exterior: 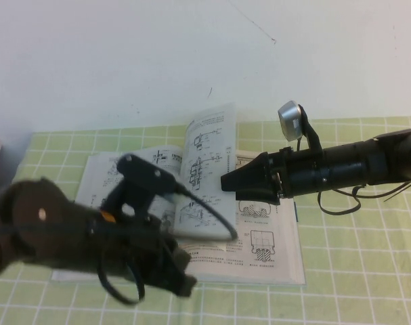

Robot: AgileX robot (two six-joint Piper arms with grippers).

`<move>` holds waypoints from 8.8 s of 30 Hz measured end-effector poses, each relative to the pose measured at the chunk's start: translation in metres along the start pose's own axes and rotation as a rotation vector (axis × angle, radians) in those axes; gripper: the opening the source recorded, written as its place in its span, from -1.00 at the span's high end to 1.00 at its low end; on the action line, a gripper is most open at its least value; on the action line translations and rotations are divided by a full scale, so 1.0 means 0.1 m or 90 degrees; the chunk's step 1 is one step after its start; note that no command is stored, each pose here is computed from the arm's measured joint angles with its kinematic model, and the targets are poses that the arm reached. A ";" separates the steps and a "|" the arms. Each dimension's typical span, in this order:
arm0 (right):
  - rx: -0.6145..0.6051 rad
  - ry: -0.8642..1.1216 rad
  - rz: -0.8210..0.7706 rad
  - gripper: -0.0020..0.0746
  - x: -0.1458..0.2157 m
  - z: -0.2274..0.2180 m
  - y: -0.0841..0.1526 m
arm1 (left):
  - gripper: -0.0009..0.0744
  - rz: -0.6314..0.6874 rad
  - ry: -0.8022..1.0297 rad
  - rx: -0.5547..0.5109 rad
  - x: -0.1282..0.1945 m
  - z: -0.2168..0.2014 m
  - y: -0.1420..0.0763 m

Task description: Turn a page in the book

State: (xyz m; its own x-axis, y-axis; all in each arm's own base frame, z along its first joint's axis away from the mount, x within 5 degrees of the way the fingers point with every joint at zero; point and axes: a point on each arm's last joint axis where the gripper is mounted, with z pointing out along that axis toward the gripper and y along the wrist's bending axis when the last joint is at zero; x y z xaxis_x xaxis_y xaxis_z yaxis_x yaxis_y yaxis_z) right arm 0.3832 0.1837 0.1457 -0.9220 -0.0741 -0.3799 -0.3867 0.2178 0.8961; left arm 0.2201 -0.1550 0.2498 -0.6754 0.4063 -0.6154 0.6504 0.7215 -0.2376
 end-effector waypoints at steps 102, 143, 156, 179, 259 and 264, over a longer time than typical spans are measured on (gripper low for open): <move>0.827 -0.186 -0.459 0.95 2.26 -2.03 2.12 | 0.99 -0.072 -0.342 -0.205 0.83 -1.14 0.02; 0.816 -0.107 -0.390 0.95 2.60 -1.94 1.76 | 0.99 -0.072 -0.401 -0.242 0.99 -1.09 0.08; 0.816 -0.107 -0.390 0.95 2.60 -1.94 1.76 | 0.99 -0.012 -0.507 -0.379 1.78 -1.09 0.09; 0.816 -0.106 -0.390 0.95 2.60 -1.94 1.76 | 0.99 -0.156 -0.448 -0.402 2.19 -0.85 0.16; 0.829 -0.408 -0.409 0.95 3.11 -1.86 1.10 | 0.99 -0.164 -0.443 -0.408 2.19 -0.85 0.17; 0.844 -0.419 -0.396 0.95 3.11 -1.87 1.10 | 0.99 -0.164 -0.443 -0.408 2.19 -0.85 0.17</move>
State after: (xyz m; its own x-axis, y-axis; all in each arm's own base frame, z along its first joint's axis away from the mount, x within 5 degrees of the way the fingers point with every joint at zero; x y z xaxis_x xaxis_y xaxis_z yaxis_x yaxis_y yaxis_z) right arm 0.0510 0.0024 0.1691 -0.3326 -0.1341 -0.9335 -0.0714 0.9906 -0.1169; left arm 0.0530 -0.0060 0.1750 -0.2809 -0.0791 -0.9565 0.0603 0.9932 -0.0999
